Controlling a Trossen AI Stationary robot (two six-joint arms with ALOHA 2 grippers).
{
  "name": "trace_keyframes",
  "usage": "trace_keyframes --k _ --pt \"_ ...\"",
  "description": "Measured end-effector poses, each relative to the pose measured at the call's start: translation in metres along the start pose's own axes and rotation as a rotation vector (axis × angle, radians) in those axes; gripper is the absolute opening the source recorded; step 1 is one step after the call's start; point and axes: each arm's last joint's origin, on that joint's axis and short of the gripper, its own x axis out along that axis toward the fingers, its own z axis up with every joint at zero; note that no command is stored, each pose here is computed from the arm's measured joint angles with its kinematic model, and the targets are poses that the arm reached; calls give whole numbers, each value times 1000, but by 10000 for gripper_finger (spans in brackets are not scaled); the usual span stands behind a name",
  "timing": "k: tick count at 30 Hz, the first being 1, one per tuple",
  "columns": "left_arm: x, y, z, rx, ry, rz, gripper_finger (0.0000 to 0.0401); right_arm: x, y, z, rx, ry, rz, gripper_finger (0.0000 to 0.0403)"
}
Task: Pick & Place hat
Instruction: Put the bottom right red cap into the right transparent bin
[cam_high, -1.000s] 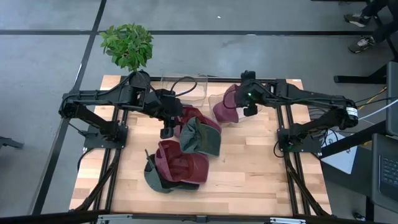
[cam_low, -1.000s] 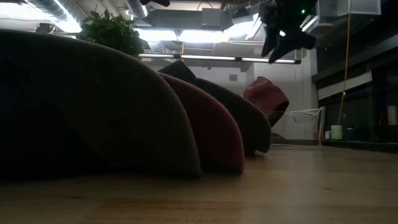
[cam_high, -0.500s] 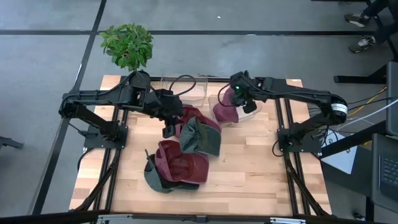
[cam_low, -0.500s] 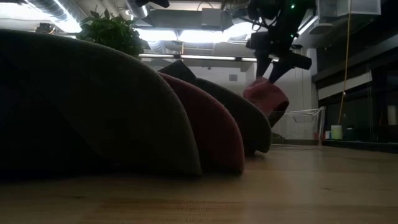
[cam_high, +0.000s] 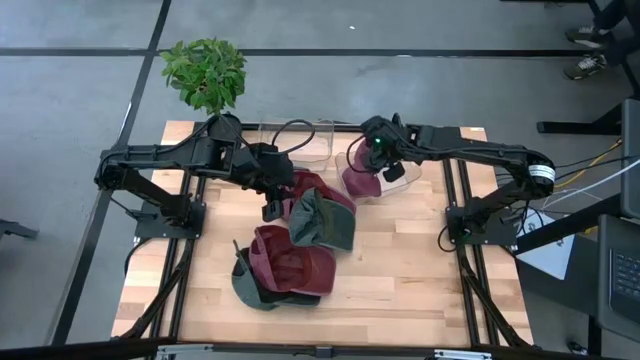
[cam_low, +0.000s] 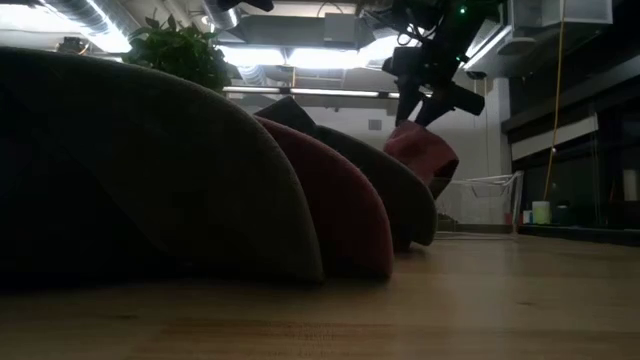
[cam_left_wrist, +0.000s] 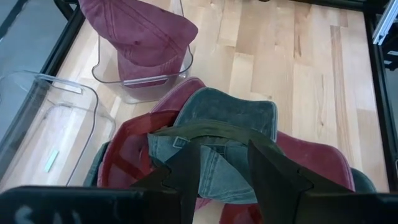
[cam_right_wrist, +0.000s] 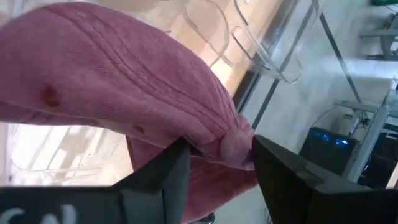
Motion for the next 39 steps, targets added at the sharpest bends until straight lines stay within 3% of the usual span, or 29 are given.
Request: trace_keyframes --k 11,18,20,25,28,33,39 --pt "0 0 0 0 0 0 127 -3 5 10 -66 -54 17 149" --pt "0 0 0 0 0 0 127 -5 10 11 27 -12 42 47" --pt "0 0 0 0 0 0 127 -5 12 10 71 0 57 30" --pt "0 0 0 0 0 0 127 -7 15 7 199 28 79 35" --pt "0 0 0 0 0 0 127 -13 13 3 290 85 17 39" --pt "0 0 0 0 0 0 127 -39 9 -8 452 116 -63 32" --pt "0 0 0 0 0 0 127 -82 -3 -19 771 133 -56 32"
